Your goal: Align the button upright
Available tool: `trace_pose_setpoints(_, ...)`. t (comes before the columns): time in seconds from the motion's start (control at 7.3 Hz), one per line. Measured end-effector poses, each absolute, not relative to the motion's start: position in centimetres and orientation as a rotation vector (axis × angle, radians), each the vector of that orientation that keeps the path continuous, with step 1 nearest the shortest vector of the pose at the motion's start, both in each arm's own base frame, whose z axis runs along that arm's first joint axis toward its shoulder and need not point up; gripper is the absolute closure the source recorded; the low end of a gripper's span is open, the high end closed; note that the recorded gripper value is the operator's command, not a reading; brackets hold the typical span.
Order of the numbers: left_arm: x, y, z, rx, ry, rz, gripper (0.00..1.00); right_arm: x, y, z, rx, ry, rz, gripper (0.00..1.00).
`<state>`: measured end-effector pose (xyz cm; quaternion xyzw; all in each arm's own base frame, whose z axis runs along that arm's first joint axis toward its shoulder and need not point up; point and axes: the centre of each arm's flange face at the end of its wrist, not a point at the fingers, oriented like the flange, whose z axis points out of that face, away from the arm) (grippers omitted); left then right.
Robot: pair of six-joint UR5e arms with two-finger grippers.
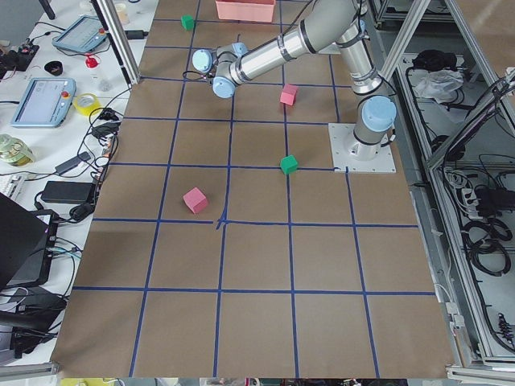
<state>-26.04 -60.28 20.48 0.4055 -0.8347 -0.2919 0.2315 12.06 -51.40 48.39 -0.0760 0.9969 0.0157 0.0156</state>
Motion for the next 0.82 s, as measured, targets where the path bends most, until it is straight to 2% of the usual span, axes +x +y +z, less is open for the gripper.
trace_pose_setpoints(0.41, -22.1, -59.5, 29.4, 0.950, -2.598, -0.466, 0.00, 12.1, -51.4, 48.2, -0.232, 3.100, 0.054, 0.00)
trace_pose_setpoints(0.82, -19.0, -54.8, 40.1, 0.492, -2.906, -0.170, 0.00, 12.1, -51.3, 48.1, -0.226, 3.099, 0.057, 0.00)
